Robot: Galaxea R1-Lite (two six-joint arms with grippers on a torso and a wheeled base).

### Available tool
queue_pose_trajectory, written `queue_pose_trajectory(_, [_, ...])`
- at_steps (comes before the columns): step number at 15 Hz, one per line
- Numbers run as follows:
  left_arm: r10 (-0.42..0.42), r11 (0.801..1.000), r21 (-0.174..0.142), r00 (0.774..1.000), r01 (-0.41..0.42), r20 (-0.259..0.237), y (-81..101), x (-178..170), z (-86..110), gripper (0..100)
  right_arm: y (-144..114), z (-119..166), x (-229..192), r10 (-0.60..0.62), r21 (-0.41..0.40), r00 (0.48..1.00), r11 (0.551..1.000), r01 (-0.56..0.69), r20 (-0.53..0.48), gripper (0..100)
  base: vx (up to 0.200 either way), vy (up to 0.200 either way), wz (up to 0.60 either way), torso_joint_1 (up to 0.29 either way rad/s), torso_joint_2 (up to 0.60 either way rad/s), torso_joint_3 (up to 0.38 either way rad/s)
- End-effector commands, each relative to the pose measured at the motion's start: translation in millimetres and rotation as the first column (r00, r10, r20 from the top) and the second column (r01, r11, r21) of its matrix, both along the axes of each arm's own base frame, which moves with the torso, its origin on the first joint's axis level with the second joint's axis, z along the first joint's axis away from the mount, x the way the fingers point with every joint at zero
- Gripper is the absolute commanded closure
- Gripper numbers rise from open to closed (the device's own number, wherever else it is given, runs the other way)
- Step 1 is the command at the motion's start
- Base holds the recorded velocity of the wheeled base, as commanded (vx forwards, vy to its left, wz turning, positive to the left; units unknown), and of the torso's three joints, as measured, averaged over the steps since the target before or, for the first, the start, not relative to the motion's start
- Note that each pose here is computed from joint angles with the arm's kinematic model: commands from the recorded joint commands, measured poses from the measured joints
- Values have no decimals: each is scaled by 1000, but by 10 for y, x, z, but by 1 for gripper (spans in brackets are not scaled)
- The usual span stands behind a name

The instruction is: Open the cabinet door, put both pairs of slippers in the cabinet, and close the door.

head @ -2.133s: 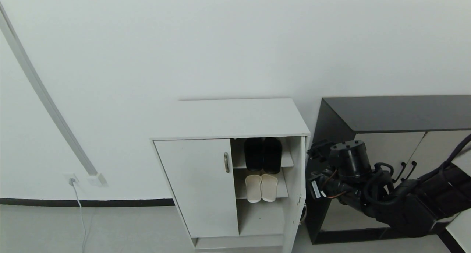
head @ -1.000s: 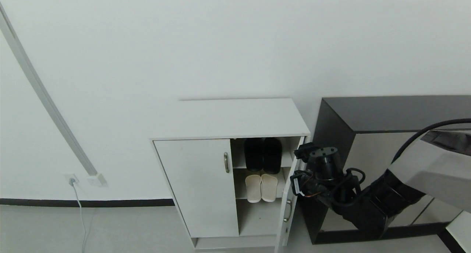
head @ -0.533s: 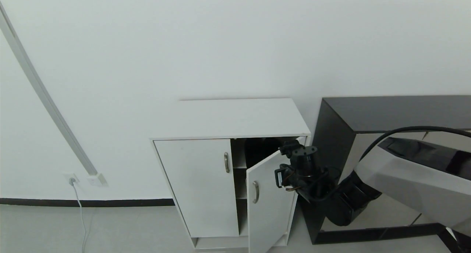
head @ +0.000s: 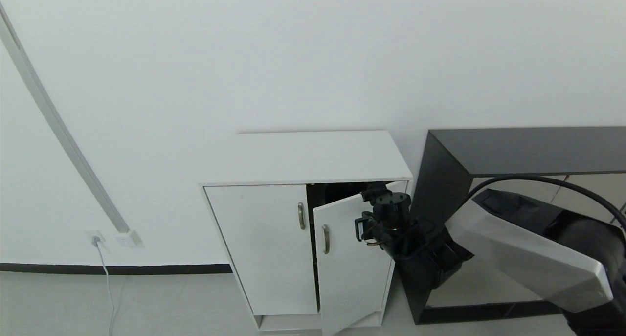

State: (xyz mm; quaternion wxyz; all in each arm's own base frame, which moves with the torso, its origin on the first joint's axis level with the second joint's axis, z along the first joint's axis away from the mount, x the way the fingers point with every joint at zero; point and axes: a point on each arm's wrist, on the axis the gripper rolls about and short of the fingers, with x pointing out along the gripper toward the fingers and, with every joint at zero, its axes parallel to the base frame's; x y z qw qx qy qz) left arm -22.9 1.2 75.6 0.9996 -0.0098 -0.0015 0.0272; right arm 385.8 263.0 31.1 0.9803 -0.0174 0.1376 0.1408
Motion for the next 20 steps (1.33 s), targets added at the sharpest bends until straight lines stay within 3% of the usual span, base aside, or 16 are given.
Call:
queue_pose_trajectory(1, [1,1000,0,1000,-1,-1,0,1,1,100,21,-135,129,-12,3,1000,1000,12,4,100,0,0,0,0,0,0])
queue_pose_trajectory(20, [1,1000,0,1000,-1,-1,0,1,1,100,32,-122,544,-43,35,998,999,41,43,100,0,0,0,0,0,0])
